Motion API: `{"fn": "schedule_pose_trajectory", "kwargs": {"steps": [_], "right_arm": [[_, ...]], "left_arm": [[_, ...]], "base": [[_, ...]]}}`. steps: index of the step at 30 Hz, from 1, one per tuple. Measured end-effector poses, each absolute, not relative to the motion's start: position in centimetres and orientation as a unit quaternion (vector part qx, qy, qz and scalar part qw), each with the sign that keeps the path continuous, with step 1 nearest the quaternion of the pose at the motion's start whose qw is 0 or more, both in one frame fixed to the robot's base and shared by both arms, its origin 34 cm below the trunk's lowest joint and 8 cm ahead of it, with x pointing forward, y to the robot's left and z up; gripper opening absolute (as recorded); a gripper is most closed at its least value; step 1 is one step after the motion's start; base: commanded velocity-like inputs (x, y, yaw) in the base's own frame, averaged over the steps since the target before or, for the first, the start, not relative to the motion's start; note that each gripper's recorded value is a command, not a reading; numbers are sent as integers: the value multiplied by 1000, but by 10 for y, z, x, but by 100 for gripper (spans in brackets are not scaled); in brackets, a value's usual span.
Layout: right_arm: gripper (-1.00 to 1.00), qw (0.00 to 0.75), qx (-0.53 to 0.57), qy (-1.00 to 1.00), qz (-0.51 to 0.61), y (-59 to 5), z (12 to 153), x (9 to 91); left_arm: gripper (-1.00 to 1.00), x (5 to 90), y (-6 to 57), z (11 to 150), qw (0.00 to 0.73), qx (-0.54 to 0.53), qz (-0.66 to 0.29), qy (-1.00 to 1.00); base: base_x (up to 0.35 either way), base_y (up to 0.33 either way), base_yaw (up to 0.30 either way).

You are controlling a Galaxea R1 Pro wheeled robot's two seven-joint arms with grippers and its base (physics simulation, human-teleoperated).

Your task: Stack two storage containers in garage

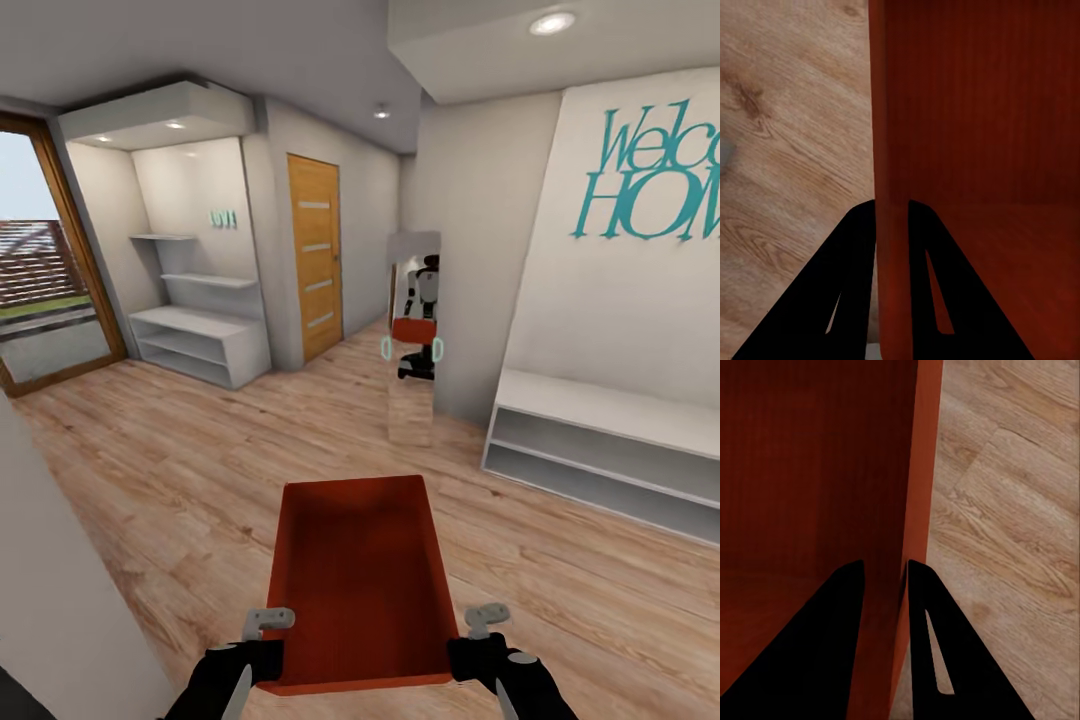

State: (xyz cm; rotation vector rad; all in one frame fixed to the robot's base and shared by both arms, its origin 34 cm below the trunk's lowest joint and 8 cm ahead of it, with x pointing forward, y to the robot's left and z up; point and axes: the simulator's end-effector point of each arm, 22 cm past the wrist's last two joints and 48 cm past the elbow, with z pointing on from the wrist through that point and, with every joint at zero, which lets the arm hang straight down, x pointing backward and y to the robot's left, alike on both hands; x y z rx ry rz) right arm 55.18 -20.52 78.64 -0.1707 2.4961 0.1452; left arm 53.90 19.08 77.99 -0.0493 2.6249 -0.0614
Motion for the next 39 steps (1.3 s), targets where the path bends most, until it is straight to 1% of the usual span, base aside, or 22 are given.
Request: {"fn": "schedule_pose_trajectory", "kwargs": {"steps": [11,20,35,39], "right_arm": [[-100,312,-65,946,55,-205,786,552],[-100,312,-65,946,55,-205,786,552],[-100,312,-64,946,55,-205,786,552],[-100,312,-64,946,55,-205,786,552]], "left_arm": [[-100,539,191,780,255,-18,-23,967],[-100,539,191,780,255,-18,-23,967],[-100,539,191,780,255,-18,-23,967],[-100,539,191,780,255,-18,-22,967]], "base": [[323,0,7],[323,0,188],[323,0,13],[323,0,117]]}}
